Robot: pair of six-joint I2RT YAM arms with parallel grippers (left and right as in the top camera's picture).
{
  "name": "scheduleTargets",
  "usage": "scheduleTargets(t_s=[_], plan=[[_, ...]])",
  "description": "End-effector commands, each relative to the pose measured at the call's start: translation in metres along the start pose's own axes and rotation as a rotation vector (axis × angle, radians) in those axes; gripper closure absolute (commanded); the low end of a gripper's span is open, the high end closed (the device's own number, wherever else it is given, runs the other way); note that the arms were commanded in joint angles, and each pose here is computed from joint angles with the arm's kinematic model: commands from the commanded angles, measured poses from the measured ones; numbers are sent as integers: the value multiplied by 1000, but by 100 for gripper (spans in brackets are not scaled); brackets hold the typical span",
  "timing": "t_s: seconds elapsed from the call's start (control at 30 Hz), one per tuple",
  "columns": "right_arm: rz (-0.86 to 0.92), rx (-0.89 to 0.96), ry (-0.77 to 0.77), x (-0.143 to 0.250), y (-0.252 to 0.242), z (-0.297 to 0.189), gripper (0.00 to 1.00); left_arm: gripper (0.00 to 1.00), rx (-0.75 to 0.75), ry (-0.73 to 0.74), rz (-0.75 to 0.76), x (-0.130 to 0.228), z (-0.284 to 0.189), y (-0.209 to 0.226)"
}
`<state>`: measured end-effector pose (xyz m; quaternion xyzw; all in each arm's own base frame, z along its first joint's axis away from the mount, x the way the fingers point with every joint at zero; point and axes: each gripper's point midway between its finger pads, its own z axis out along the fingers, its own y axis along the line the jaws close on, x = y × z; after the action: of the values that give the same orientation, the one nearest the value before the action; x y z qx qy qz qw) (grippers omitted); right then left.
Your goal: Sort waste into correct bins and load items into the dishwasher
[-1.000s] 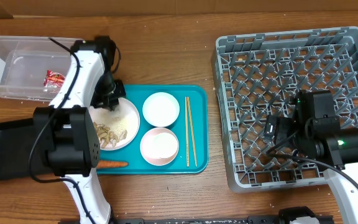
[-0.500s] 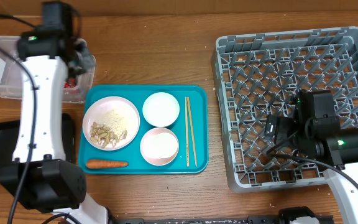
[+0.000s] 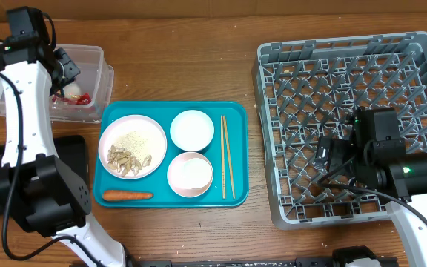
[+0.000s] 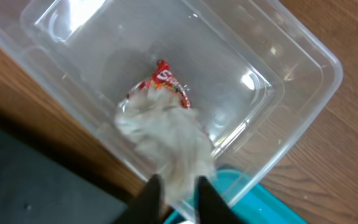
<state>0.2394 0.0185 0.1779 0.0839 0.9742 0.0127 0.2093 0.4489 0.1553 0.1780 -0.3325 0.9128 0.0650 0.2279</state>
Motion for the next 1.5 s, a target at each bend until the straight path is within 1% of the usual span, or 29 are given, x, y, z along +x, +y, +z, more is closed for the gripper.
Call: scheduleTargets(t_s=[0.0, 0.07, 0.2, 0.3, 0.37, 0.43, 0.6, 0.77, 0.87, 0.93, 1.0, 1.07, 1.2, 1.3, 1.47], plan=[[1, -3, -39, -10, 2, -8, 0, 50, 16, -19, -10, -6, -2, -4], [1, -3, -39, -10, 2, -8, 0, 48, 35, -17, -9, -6, -5, -7], [1, -3, -40, -10, 2, -8, 0, 48, 126, 47, 0, 9, -16, -20], [1, -3, -40, -10, 2, -8, 0, 48, 229, 142, 29, 33, -31, -38], [1, -3, -40, -10, 2, -8, 0, 48, 251, 198, 70, 50, -39, -46], [1, -3, -40, -10, 2, -8, 0, 47, 277, 259, 144, 71, -46, -58], [-1, 0, -33, -9, 1, -8, 0, 48, 236, 406, 340, 130, -66, -73], [-2, 6, -11, -3, -1, -8, 0, 48, 196, 524, 461, 179, -99, -79], [-2, 13, -6, -2, -2, -8, 0, 48, 190, 559, 524, 202, -124, -80], [-2, 25, -4, -1, -4, -8, 0, 49, 195, 560, 566, 215, -143, -81], [-2, 25, -1, -1, -4, -8, 0, 50, 223, 524, 606, 228, -164, -86], [-2, 26, 3, 0, -5, -8, 0, 49, 217, 475, 620, 239, -182, -85], [-2, 27, 5, 1, -5, -8, 0, 46, 131, 331, 608, 252, -204, -71], [-2, 25, -2, -1, -4, -8, 0, 45, 163, 290, 638, 265, -206, -79], [-2, 24, -4, -1, -4, -8, 0, 47, 140, 339, 660, 290, -174, -83]])
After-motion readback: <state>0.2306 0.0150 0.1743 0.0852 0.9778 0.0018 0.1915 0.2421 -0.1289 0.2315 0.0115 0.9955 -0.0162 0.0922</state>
